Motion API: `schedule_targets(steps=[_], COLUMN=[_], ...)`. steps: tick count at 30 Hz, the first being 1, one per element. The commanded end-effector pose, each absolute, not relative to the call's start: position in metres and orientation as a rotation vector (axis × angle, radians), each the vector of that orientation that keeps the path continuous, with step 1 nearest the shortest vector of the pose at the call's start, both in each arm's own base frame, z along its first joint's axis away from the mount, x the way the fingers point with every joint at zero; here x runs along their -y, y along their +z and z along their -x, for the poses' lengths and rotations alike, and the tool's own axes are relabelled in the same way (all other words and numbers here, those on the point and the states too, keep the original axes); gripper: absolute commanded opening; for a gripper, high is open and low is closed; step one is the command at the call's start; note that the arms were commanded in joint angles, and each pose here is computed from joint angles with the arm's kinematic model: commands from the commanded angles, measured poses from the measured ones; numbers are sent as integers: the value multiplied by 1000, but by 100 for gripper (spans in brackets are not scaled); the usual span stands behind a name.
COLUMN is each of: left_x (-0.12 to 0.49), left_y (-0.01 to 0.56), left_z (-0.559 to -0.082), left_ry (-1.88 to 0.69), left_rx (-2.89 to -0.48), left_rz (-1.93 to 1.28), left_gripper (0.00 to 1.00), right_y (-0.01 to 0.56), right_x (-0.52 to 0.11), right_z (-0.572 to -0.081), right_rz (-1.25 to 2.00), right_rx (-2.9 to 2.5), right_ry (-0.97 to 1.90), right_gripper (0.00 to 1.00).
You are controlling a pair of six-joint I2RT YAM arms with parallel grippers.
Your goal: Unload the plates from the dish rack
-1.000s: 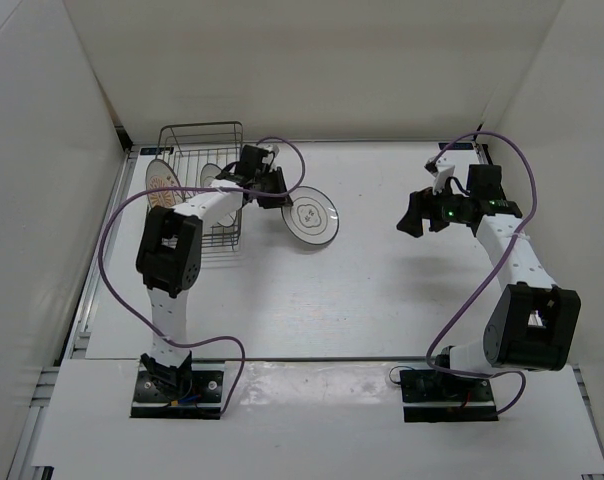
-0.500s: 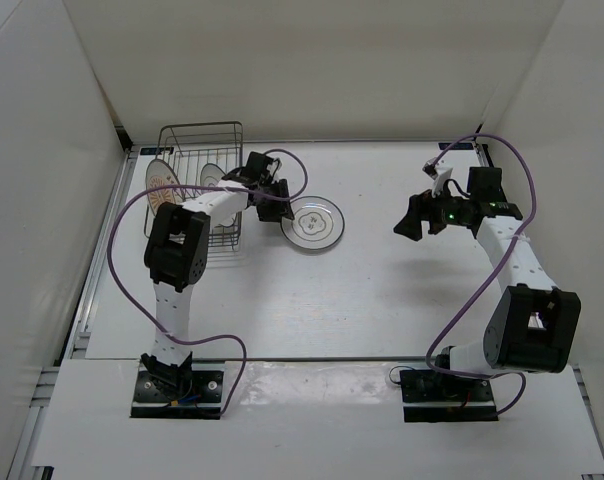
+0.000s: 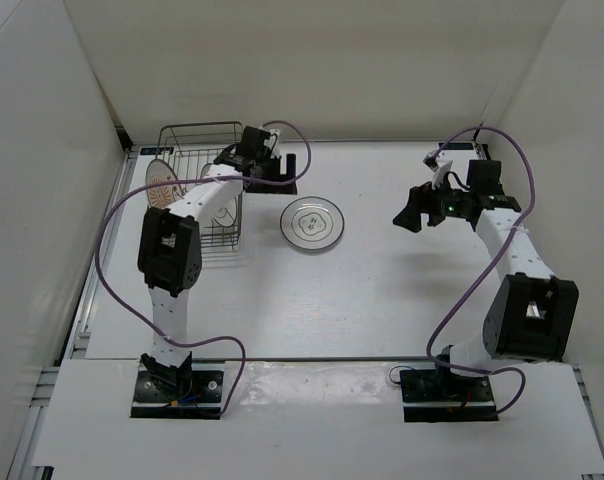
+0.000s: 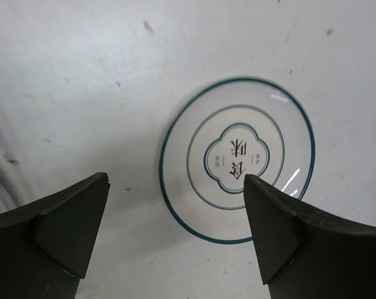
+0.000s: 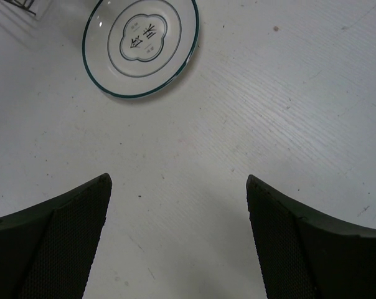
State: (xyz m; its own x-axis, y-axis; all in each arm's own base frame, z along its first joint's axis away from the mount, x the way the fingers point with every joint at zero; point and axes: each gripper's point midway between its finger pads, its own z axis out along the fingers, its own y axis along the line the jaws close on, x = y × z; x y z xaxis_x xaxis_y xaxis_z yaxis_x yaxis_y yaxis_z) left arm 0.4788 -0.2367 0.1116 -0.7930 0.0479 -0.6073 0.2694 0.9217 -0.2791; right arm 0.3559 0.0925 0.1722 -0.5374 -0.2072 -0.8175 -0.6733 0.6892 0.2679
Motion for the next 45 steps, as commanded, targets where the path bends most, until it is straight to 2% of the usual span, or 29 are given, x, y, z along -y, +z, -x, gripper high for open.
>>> schedule_targets(steps=[1, 2, 3, 6, 10, 13, 19, 28, 31, 32, 35, 45], left_x=[218, 203, 195, 170, 129, 90, 54, 37, 35, 36, 40, 44], left_y=[250, 258, 285, 313, 329, 314, 289, 236, 222, 219, 209, 191], left_z=[-494, -499, -495, -495, -478, -474, -466, -462, -464, -465, -469, -473], left_ry=[-331, -247, -237, -208, -96, -7, 50, 98, 80, 71, 49, 33], left_rx=[-2115, -2089, -2032, -1942, -1881, -1953, -2010, -2155, -2185, -2193, -2218, -2270], left_rz=[-319, -297, -286, -246, -191, -110, -34, 28, 51, 60, 47, 47], left_gripper=[100, 100, 100, 100, 100, 100, 100, 100, 91, 84, 70, 57], right_y=[190, 194, 190, 189, 184, 182, 186, 187, 186, 187, 186, 185], right_x=[-98, -100, -101, -100, -99, -99, -107, -108, -107, -107, -107, -106], right_z=[-372, -374, -372, -372, -368, -366, -362, -360, -358, -357, -355, -355], right_rz=[638, 634, 638, 659, 700, 702, 702, 708, 702, 704, 706, 708], right_rx=[-2071, -2075, -2087, -2068, -2063, -2068, -2052, -2060, -2073, -2074, -2081, -2088], right_ry=[805, 826, 839, 825, 807, 810, 870, 892, 897, 897, 902, 903], right_gripper=[90, 90, 90, 90, 90, 90, 90, 89, 89, 89, 89, 89])
